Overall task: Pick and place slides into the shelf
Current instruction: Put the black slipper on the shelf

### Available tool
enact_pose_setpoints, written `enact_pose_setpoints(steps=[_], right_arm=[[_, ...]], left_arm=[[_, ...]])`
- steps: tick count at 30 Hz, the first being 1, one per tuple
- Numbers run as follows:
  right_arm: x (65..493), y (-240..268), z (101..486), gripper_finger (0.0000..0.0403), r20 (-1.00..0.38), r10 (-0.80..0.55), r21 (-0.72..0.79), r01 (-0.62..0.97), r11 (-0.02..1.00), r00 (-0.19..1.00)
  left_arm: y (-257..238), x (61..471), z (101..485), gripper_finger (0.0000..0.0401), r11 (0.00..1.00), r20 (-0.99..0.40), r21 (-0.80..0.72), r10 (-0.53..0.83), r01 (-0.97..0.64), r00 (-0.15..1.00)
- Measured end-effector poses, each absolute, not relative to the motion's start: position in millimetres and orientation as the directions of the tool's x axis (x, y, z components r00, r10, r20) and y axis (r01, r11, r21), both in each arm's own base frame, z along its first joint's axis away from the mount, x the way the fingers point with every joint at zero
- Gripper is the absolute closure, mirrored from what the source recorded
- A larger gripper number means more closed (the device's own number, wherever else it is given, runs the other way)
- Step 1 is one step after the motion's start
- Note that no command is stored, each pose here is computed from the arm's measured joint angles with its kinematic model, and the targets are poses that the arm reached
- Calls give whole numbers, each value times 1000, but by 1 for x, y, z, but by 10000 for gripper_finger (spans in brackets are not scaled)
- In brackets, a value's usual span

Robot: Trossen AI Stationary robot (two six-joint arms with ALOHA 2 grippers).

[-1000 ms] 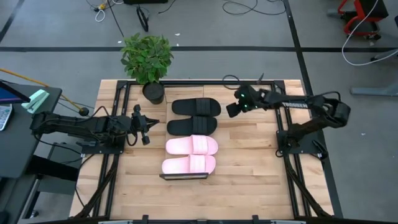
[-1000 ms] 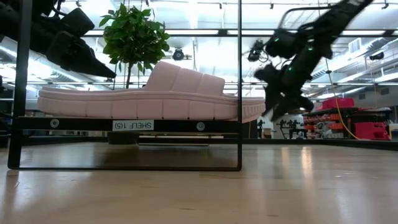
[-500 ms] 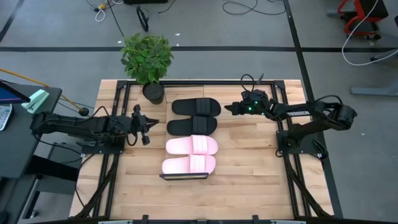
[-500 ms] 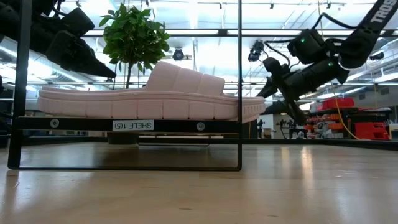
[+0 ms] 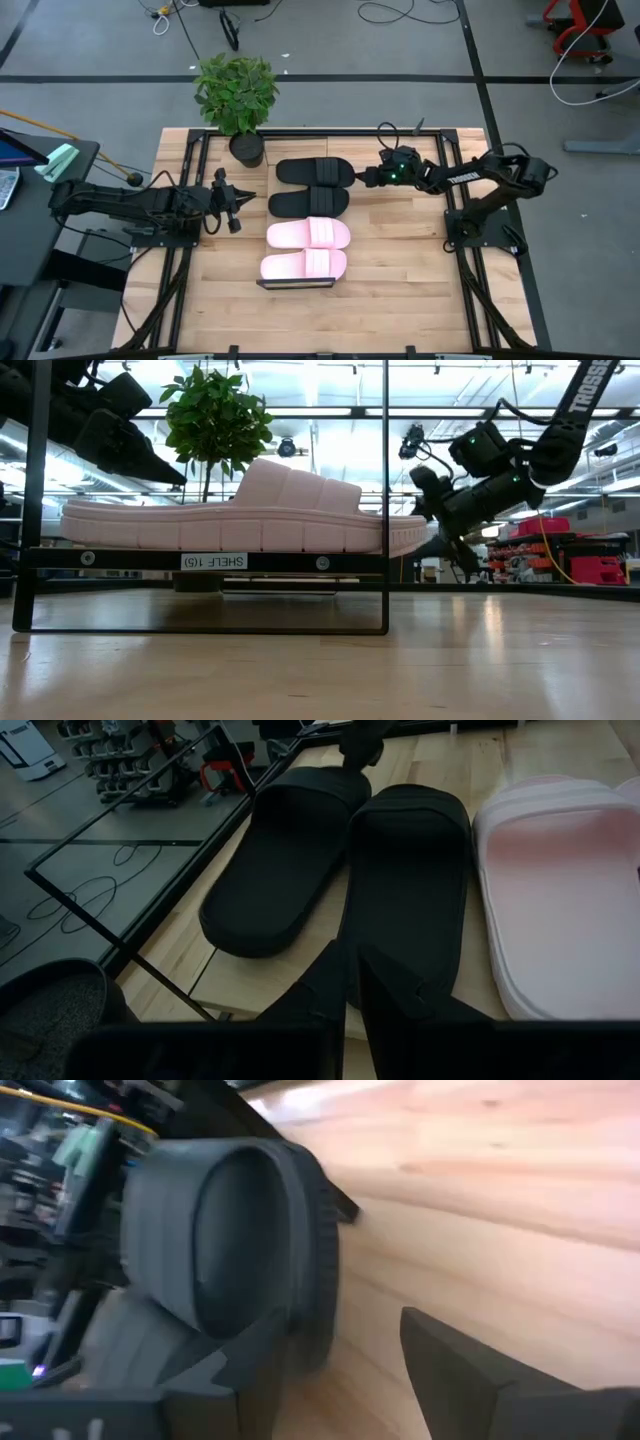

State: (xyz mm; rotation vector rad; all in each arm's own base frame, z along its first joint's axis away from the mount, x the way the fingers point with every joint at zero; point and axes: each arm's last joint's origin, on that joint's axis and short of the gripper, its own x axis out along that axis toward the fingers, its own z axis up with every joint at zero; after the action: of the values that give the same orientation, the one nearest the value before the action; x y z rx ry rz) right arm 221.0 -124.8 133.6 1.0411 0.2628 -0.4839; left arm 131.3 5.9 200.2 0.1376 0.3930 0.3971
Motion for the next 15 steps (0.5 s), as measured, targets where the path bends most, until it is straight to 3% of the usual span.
enact_pose_setpoints(steps=[15], right_arm=[[246, -136, 135, 202, -355, -222, 787, 419, 453, 908]], left_arm=[[6, 131, 200, 371, 914, -345, 205, 402, -350, 848]])
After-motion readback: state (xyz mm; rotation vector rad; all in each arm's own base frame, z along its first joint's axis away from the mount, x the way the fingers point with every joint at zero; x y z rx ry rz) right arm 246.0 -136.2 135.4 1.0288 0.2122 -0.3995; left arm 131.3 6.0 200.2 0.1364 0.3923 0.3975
